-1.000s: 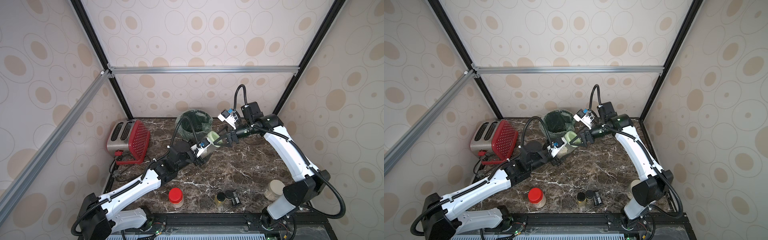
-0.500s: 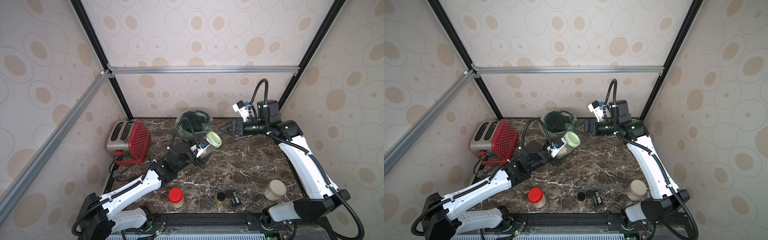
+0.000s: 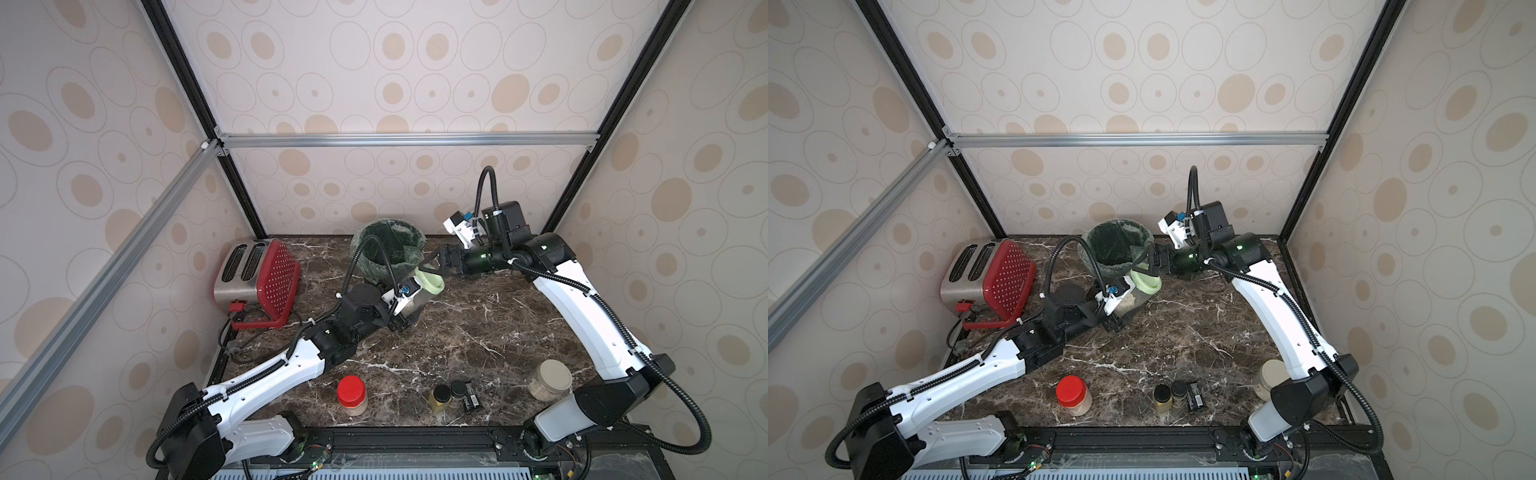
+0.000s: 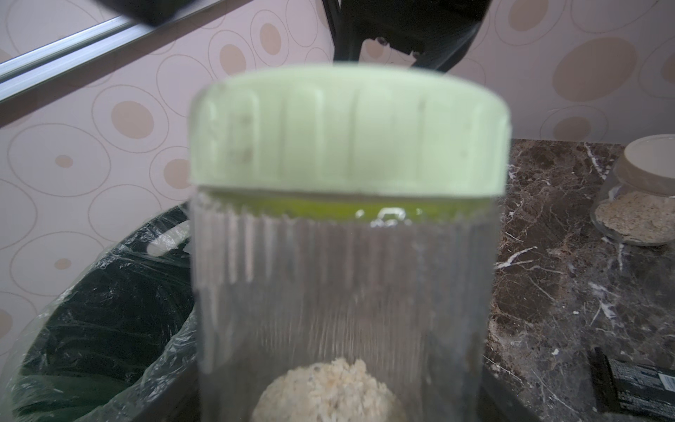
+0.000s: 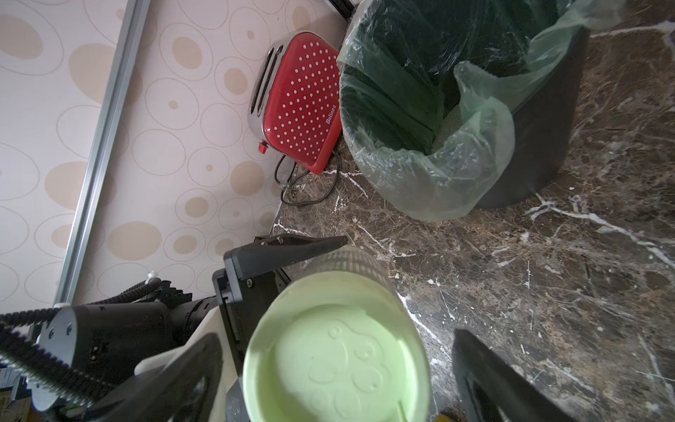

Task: Empty expired oatmeal from jars
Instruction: Unscrew the lid from the jar.

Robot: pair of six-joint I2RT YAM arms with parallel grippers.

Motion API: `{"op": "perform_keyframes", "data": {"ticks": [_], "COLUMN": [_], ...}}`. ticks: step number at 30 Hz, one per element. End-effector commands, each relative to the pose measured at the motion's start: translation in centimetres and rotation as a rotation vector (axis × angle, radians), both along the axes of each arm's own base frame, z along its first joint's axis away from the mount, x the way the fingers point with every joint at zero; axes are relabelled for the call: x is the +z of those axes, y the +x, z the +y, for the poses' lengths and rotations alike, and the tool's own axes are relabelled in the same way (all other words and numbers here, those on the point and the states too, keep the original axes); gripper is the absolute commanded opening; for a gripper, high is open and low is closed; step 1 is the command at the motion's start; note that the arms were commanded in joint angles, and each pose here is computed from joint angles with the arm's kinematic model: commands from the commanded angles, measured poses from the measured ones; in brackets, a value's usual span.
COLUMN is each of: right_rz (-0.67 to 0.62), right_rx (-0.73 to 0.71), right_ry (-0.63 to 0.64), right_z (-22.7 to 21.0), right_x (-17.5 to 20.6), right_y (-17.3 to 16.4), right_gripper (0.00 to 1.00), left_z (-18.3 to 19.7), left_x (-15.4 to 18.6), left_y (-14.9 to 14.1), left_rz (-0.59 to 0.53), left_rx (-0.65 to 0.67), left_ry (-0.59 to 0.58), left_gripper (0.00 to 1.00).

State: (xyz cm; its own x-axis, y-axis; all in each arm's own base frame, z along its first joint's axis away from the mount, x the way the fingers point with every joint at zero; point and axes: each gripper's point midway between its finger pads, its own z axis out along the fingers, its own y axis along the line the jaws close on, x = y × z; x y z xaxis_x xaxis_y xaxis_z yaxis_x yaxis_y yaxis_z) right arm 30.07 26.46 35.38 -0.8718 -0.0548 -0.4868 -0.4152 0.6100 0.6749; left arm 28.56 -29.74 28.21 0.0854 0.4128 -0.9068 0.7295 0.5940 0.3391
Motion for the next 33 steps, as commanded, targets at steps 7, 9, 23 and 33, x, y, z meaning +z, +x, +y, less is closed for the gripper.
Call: {"op": "perform_keyframes", "data": {"ticks": [7,9,23,33], "right_rz": [0.03,0.032,-0.237,-0.486], "right_rx": [0.051,0.062,0.44,0.738], "right_ry": [-0.033,-0.037,0.113,0.103], "right_z": [0.8,0.9,3.1,2.4], "right_x": [-0.9,-1.1,3.7,3.7], "right_y": [-0.9,-1.2,-4.2,-6.5], "right_gripper": [0.97,0.93,0.58,0.69], "left_z": [-0.2,-0.2,-0.3,-0.3], "left_x": [5.1,5.1,6.5,8.2], "left_y": [0.6,0.6,-0.3,-2.0], "left_rz": [-0.13,-0.13,-0.112,-0.103], "left_rx": [0.005,0.005,-0.037,-0.113], "left_ry": [-0.091,-0.091,-0.121,-0.193], "left_gripper": [0.0,0.0,0.0,0.0]}}
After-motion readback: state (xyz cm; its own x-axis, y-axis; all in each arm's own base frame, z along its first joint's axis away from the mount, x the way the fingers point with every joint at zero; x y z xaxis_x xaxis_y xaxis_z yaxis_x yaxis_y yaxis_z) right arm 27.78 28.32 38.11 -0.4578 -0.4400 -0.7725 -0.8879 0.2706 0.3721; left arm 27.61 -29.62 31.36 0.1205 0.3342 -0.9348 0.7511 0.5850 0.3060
